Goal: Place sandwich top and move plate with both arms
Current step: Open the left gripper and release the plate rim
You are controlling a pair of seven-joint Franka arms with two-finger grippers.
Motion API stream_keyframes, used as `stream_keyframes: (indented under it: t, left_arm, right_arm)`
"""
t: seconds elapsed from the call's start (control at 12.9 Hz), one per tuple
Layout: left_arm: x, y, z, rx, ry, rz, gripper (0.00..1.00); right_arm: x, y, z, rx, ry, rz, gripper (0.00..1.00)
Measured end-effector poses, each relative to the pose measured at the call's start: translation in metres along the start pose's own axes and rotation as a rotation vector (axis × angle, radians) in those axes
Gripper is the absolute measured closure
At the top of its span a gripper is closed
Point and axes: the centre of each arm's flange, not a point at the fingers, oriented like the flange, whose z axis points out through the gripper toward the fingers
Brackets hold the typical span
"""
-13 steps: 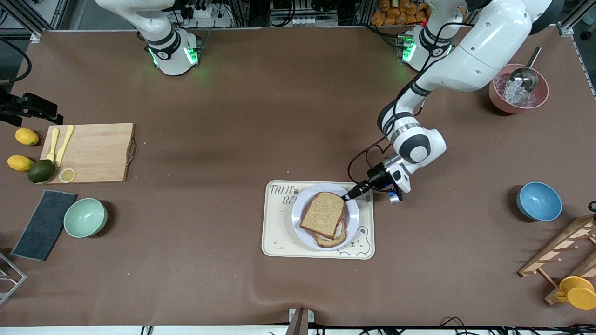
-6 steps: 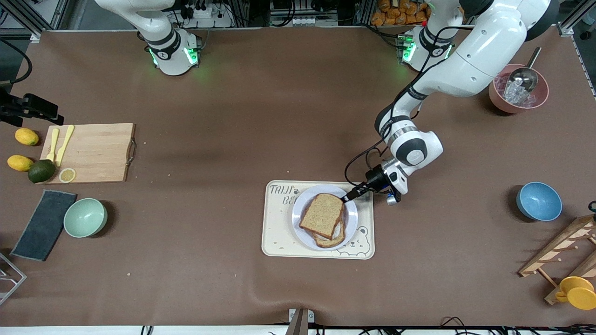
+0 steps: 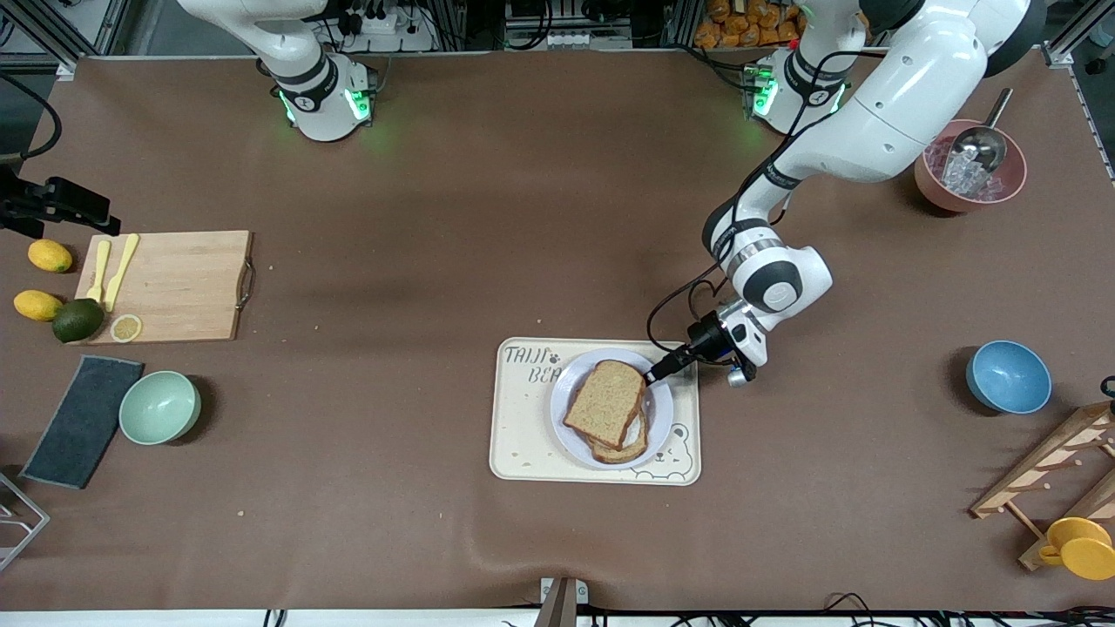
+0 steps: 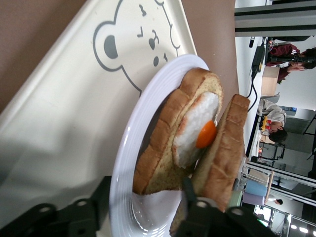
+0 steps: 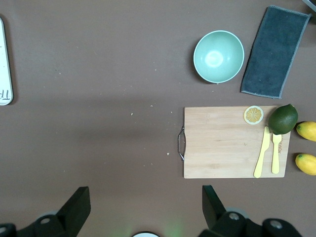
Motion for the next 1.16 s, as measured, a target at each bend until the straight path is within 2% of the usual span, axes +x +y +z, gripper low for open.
stream_keyframes:
  t: [0.23, 1.16]
  left_arm:
    - [0.003, 0.006, -0.003, 0.021, 0.025, 0.004, 0.01]
    - [0.009, 0.038, -0.026, 0.052, 0.106, 0.023, 0.0]
  right_arm:
    - [0.0, 0.0, 0.0, 0.0, 0.0, 0.0, 0.0]
    - [0.0, 0.0, 0.0, 0.001, 0.0, 0.0, 0.0]
